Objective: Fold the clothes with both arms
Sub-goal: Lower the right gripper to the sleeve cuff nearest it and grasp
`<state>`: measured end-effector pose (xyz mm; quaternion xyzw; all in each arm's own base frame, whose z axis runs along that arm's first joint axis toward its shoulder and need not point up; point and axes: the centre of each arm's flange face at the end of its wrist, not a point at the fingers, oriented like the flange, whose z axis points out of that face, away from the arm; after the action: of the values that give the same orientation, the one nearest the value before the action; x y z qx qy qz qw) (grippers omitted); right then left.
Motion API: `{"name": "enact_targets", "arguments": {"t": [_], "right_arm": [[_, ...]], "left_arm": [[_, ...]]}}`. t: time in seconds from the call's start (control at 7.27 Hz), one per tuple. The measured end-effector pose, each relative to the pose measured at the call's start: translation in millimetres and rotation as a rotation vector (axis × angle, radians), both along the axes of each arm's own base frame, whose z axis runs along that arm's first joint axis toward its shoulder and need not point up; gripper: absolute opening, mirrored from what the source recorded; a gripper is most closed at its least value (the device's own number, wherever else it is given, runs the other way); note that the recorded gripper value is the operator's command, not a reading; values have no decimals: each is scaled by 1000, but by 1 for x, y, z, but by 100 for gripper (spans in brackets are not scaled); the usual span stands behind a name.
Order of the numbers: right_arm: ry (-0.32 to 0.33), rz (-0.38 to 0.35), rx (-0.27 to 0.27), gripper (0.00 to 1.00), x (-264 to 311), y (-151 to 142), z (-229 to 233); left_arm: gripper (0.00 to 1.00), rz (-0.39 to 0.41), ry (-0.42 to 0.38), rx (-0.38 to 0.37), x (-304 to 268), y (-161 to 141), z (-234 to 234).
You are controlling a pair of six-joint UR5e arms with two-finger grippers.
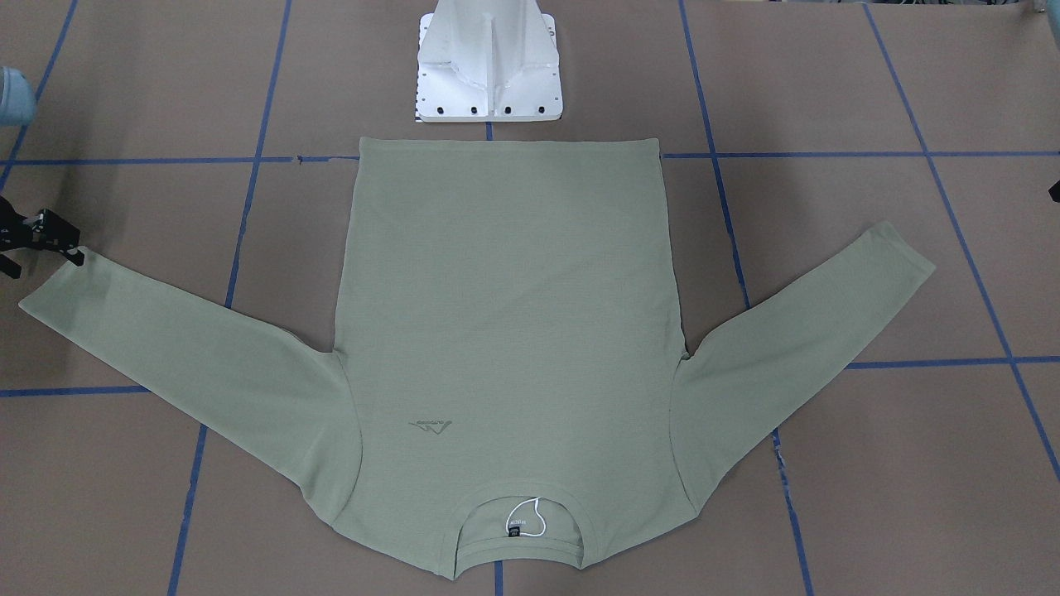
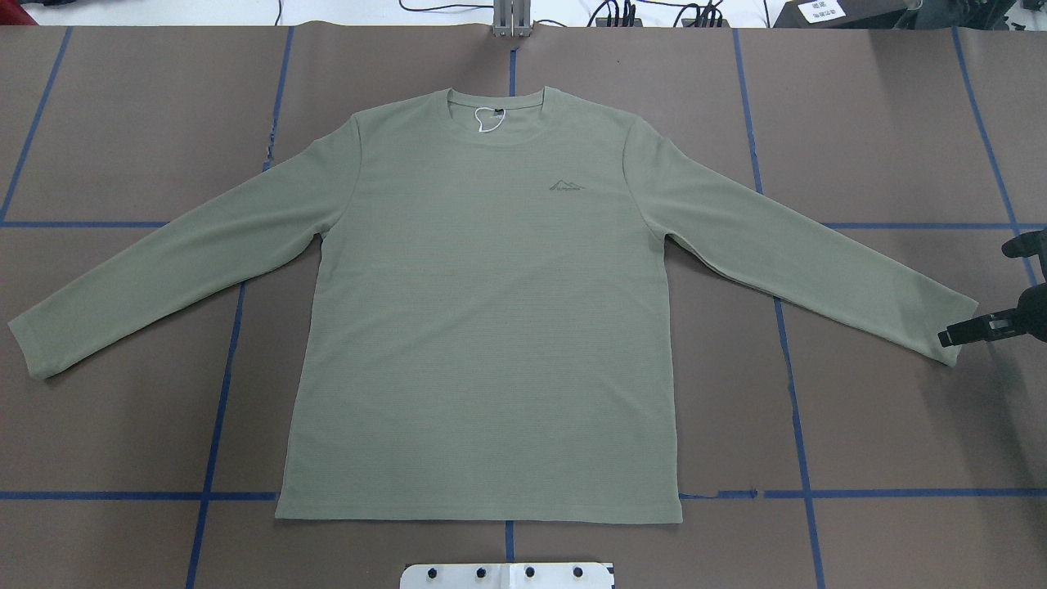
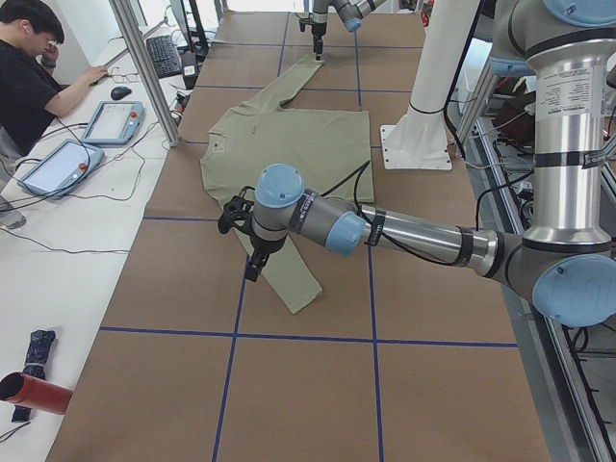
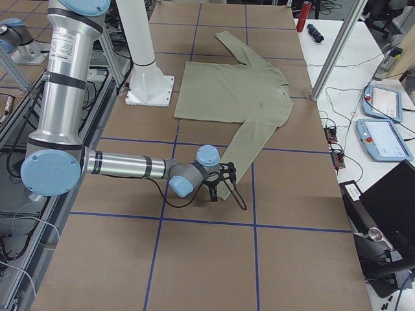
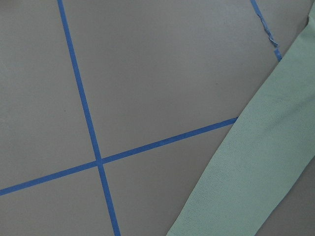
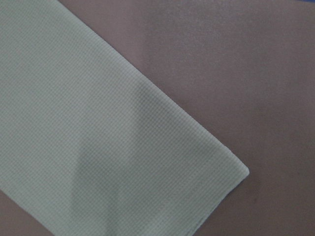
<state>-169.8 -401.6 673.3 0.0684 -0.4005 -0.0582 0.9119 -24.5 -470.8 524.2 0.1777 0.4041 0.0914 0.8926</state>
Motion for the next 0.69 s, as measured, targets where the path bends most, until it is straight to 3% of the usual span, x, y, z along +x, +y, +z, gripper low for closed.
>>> {"name": "enact_targets", "arguments": {"t": [0.55, 0.69], "right_arm": [[5, 0, -3, 99, -4, -6, 4], [6, 2, -2, 85, -4, -7, 4]], "left_arm": [[100, 1, 0, -4, 0, 0, 3], [100, 1, 1, -5, 0, 0, 4]]}}
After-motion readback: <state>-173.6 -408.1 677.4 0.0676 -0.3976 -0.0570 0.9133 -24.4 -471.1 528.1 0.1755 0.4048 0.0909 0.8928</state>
